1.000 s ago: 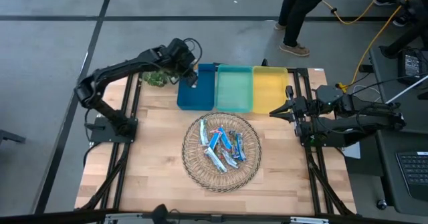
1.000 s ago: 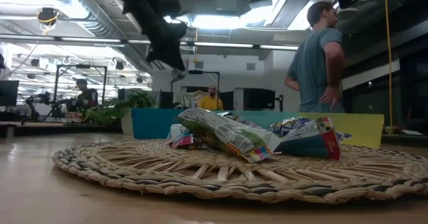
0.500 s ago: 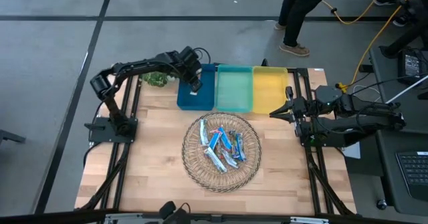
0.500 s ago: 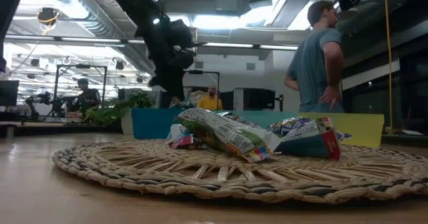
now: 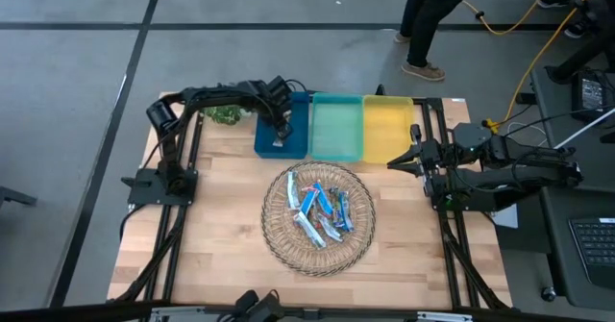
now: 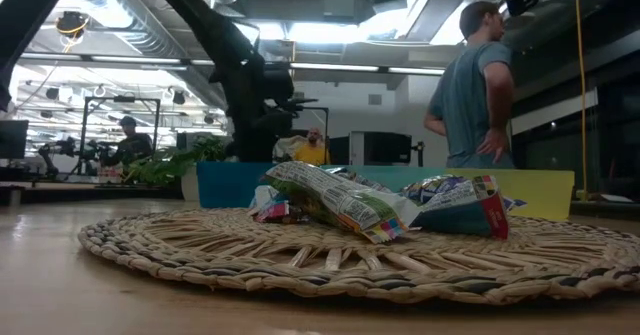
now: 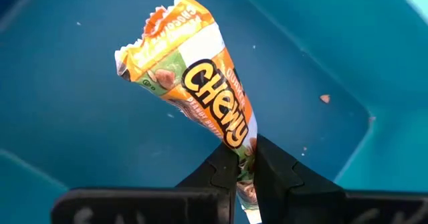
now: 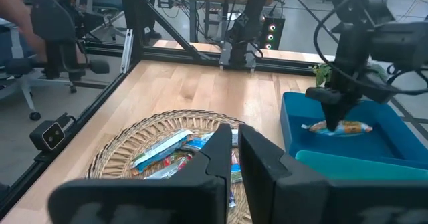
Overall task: Pick and place Granola Bars by type
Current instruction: Put the yellow granola bar into the blue bin
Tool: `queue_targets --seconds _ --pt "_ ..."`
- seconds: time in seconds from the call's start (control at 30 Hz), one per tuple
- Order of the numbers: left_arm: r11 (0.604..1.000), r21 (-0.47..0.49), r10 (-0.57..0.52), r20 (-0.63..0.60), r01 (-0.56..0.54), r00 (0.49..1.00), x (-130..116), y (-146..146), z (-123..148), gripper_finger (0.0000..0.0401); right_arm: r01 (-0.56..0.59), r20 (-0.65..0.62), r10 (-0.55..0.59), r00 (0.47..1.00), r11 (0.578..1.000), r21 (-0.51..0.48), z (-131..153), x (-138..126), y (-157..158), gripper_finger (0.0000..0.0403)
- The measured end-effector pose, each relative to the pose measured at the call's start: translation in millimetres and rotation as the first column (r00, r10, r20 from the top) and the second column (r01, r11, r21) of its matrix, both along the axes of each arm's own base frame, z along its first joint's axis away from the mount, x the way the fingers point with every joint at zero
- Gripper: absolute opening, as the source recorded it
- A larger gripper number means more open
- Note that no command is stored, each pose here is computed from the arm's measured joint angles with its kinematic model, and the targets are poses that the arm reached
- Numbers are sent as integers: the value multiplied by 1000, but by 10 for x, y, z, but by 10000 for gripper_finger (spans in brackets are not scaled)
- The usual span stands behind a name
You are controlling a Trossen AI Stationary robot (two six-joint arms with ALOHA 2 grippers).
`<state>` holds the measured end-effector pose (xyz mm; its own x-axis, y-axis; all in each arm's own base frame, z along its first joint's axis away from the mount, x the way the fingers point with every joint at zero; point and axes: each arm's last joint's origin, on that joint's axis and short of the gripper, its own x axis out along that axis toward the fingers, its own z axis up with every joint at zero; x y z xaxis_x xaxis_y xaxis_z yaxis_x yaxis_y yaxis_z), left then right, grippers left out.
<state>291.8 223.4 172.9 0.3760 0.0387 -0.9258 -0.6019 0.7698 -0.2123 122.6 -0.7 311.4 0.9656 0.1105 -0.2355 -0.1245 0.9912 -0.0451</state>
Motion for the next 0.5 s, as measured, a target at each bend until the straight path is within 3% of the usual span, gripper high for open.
queue_targets --seconds 0.5 --pt "1000 -25 -9 -30 9 1000 23 16 -147 48 1 0 -1 1000 1000 0 0 0 0 32"
